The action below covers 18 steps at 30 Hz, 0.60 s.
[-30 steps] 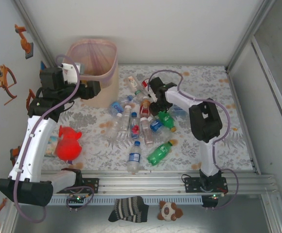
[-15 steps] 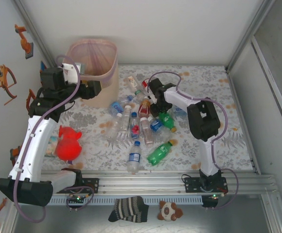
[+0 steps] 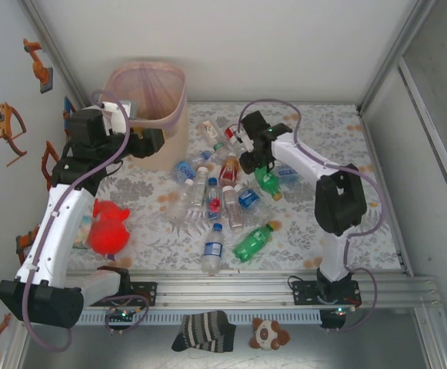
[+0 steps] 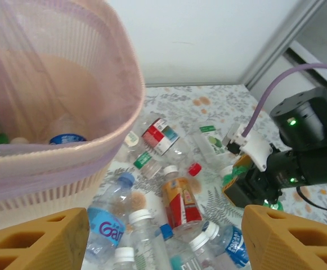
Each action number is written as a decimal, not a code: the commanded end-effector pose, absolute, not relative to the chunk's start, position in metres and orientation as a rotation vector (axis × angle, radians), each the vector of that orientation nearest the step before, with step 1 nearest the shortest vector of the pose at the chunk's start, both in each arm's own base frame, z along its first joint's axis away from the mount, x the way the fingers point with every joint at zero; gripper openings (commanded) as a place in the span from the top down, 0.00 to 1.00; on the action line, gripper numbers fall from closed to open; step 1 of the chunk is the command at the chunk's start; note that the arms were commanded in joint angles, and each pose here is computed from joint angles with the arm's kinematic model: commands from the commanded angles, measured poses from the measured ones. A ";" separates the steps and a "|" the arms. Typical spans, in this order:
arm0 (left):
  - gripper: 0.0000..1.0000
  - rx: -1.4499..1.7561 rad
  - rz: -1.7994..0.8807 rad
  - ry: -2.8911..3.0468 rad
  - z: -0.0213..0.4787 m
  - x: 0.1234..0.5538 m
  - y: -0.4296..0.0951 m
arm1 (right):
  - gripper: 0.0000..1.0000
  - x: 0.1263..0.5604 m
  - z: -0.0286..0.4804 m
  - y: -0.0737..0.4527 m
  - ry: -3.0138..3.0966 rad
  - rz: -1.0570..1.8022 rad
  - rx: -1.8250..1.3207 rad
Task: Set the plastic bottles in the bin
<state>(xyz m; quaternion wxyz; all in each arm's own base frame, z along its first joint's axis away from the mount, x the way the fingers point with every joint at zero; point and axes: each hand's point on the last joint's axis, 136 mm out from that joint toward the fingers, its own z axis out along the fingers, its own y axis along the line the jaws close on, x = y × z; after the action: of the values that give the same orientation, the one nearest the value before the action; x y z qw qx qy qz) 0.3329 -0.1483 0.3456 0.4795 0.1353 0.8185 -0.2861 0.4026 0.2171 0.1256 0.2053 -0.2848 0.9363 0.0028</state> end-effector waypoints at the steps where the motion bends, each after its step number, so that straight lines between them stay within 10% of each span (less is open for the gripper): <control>1: 0.28 0.410 -0.823 1.865 0.374 0.325 -0.168 | 0.48 0.403 0.184 0.223 2.495 0.099 -0.724; 18: 0.23 0.711 -1.214 1.539 0.421 0.295 -0.245 | 0.50 0.361 0.381 0.274 1.925 0.735 -0.630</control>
<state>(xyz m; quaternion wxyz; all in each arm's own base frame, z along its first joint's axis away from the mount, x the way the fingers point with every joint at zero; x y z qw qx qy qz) 0.3092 -0.2310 0.3988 0.4973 0.2556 0.6865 -0.4649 0.3721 0.2613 0.3268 0.4236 -0.2594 0.8372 0.2290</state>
